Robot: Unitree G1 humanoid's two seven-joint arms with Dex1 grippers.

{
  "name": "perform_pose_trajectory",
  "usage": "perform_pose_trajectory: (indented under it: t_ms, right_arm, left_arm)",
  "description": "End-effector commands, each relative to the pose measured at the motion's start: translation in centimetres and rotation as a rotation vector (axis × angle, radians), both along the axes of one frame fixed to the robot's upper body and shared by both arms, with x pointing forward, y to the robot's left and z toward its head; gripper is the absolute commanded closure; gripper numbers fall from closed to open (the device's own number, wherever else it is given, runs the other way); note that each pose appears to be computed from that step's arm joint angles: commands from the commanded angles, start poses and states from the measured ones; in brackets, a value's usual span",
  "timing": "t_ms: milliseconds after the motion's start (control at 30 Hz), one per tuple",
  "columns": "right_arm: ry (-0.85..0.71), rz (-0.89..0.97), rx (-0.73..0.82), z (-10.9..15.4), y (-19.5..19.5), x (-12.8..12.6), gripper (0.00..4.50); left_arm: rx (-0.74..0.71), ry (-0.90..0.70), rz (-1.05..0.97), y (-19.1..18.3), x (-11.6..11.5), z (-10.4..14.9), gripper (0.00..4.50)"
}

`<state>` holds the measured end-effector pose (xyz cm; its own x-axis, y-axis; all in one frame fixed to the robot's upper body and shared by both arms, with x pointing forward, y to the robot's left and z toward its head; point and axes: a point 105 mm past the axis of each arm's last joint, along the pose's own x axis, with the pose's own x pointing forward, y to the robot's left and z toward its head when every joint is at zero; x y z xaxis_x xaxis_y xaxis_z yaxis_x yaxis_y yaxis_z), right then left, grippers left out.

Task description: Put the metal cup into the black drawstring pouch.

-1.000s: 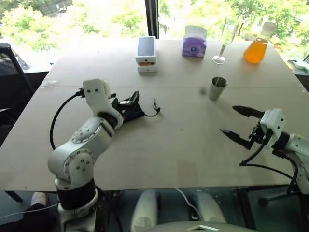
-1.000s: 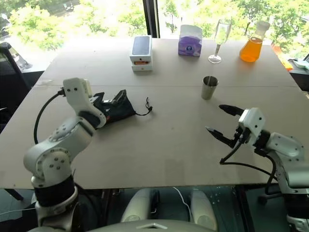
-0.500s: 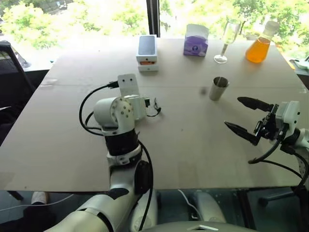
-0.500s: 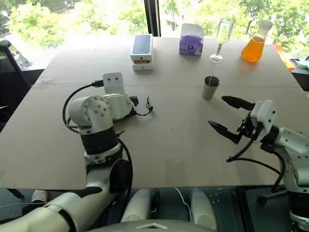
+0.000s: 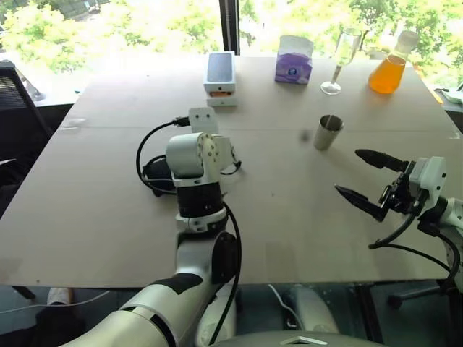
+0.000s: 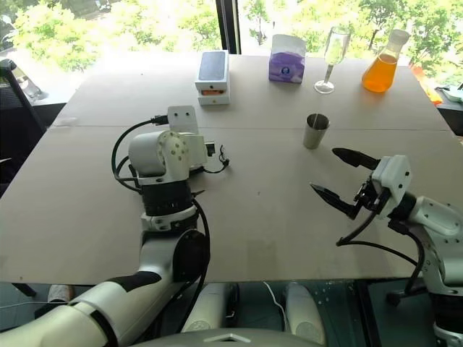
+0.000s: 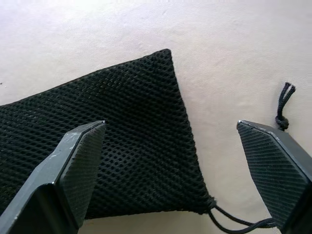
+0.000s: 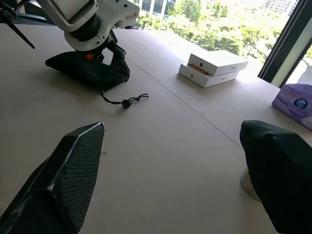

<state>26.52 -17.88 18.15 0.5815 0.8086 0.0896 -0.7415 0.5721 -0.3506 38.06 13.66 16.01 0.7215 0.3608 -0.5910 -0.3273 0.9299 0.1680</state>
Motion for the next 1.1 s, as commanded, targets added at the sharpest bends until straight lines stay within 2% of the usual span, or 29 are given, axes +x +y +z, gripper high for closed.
perform_pose_trajectory:
  t_ms: [33,367,633,733,800,967,1000,1033,1100]
  right_arm:
    - [-0.068,-0.023,-0.005,1.3,-0.3,-0.3,0.0]
    - [-0.064,-0.042,0.005,1.2,-0.3,-0.3,0.0]
    - [-0.063,-0.05,0.005,1.1,-0.4,-0.1,0.0]
    - [-0.065,-0.051,0.005,1.1,-0.3,0.1,0.0]
    - [-0.066,-0.052,0.005,1.1,-0.2,0.1,0.0]
    - [-0.067,-0.054,0.004,1.0,-0.2,0.0,0.0]
    - [-0.066,-0.057,0.004,1.0,-0.2,0.0,0.0]
    - [-0.066,-0.059,0.004,1.0,-0.2,0.0,0.0]
    - [-0.065,-0.06,0.004,1.0,-0.2,-0.1,0.0]
  left_arm:
    - [0.038,-0.039,0.008,-0.3,0.5,0.8,0.02]
    - [0.149,-0.016,0.07,1.2,0.3,-0.8,0.02]
    - [0.177,-0.002,0.092,1.9,-0.1,-1.5,0.02]
    - [0.189,-0.007,0.101,2.1,-0.2,-1.4,0.78]
    - [0.208,-0.016,0.111,2.4,-0.2,-1.3,1.73]
    - [0.22,-0.008,0.108,2.7,-0.4,-1.6,3.74]
    - [0.224,-0.005,0.107,2.8,-0.5,-1.8,4.29]
    - [0.227,-0.002,0.106,2.9,-0.5,-1.9,4.45]
    - [0.237,-0.007,0.089,3.2,-0.6,-2.1,4.45]
